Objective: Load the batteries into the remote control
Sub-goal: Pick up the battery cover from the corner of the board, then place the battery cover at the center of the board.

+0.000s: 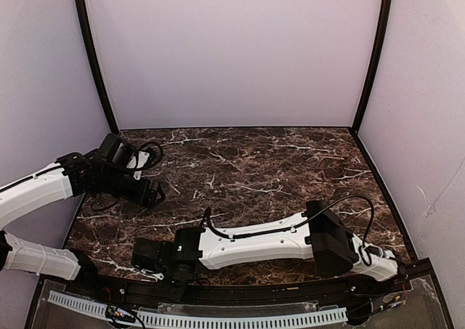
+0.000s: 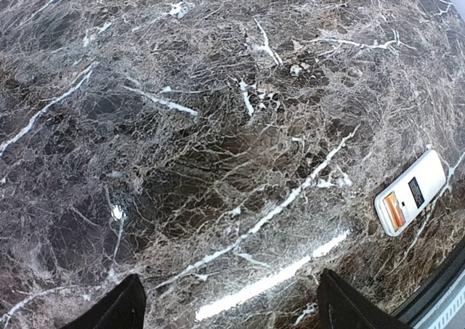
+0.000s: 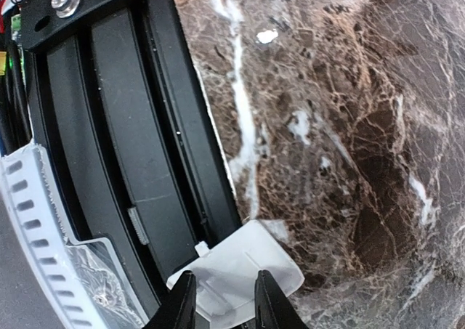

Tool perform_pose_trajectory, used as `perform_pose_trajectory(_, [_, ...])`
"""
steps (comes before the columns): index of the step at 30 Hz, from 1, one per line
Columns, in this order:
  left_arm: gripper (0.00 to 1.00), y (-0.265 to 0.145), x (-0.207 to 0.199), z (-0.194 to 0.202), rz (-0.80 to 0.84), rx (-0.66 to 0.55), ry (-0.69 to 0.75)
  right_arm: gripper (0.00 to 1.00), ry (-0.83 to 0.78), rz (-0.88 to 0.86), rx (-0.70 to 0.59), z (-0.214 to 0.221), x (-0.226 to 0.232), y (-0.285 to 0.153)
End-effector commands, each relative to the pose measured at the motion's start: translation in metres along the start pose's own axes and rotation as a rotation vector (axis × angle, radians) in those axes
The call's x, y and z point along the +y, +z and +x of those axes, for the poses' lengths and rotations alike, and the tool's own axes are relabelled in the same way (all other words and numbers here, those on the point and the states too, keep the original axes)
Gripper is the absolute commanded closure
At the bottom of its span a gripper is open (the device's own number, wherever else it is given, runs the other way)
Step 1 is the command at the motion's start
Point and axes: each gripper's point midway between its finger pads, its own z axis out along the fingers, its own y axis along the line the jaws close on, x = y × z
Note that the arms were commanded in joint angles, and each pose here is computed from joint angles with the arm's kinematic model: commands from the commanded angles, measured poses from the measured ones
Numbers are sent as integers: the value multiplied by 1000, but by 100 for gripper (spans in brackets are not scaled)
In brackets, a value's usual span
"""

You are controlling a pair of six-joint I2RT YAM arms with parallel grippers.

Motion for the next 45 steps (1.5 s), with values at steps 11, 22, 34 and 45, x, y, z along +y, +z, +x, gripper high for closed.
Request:
perform_pose_trajectory(11, [17,4,-1,2,9,17,5,73,73,157,89,46,-72,-4])
perform_pose_trajectory(22, [16,9,-2,-1,9,20,20,73,130,71,-57,23,-74,-52])
perform_pose_trajectory(34, [16,8,-2,-1,10,15,30,71,221,92,9,52,-96,-40])
perform_pose_trajectory(45, [16,8,-1,-1,8,9,36,75,218,99,43,61,-98,-24])
